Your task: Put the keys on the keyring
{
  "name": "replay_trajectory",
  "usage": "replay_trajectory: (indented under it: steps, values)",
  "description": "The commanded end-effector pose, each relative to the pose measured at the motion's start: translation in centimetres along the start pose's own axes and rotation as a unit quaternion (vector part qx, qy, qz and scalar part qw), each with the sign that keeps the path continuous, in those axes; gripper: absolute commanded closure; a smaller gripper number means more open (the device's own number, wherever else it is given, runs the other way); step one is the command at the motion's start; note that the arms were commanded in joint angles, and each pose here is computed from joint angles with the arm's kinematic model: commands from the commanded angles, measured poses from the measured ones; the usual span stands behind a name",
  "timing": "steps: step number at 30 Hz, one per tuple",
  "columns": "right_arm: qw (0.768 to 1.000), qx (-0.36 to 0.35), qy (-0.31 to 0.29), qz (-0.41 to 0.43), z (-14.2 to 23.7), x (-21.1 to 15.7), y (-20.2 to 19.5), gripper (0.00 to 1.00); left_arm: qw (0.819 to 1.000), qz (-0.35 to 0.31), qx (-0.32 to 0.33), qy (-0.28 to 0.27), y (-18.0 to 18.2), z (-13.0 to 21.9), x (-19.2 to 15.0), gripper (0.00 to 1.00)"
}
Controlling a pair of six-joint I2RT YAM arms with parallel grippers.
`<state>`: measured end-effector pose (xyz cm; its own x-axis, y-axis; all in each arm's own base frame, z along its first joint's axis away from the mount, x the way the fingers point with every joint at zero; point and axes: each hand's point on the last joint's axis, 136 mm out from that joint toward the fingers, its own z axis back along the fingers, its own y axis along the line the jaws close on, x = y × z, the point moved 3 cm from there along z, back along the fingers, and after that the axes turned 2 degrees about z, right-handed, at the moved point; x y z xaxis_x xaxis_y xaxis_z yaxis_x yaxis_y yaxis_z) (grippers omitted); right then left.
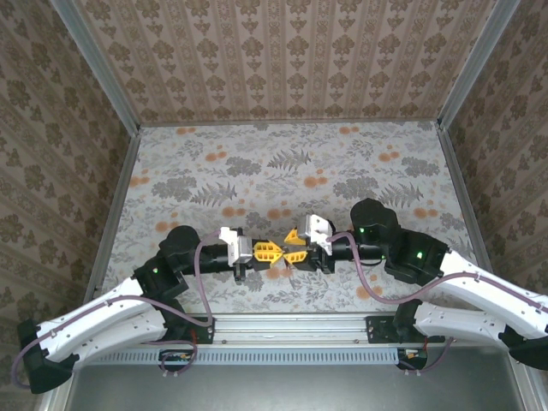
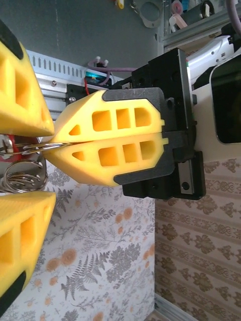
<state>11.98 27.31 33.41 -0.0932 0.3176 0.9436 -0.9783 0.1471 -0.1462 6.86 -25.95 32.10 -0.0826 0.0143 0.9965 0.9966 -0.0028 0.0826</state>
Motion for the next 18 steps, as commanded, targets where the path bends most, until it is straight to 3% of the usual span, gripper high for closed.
replay_trajectory:
  steps: [1, 3, 4, 5, 9, 11, 18]
  values:
    - [1.000, 0.000, -0.006, 0.011, -0.37, 0.06, -0.01, 0.77, 0.999, -0.021, -0.007, -0.030, -0.23, 0.34, 2.32, 1.00]
    - [1.000, 0.000, -0.007, 0.013, -0.38, 0.10, -0.02, 0.91, 0.999, -0.021, -0.008, -0.030, -0.25, 0.30, 2.27, 1.00]
    - [1.000, 0.000, -0.004, 0.013, -0.42, -0.02, -0.02, 0.93, 0.999, -0.020, -0.006, -0.030, -0.22, 0.33, 2.28, 1.00]
    - [1.000, 0.000, -0.002, 0.014, -0.40, -0.03, -0.02, 0.93, 0.999, -0.021, -0.006, -0.031, -0.24, 0.37, 2.37, 1.00]
    - [1.000, 0.008, 0.006, 0.009, -0.41, -0.39, 0.24, 0.73, 0.999, -0.023, -0.004, -0.034, -0.27, 0.56, 2.61, 1.00]
    - [1.000, 0.008, 0.007, 0.008, -0.35, -0.61, 0.33, 0.71, 0.999, -0.023, -0.004, -0.035, -0.29, 0.60, 2.69, 1.00]
    - [1.000, 0.009, 0.006, 0.009, -0.63, -0.66, 0.26, 0.87, 0.999, -0.022, -0.007, -0.036, -0.23, 0.37, 2.84, 1.00]
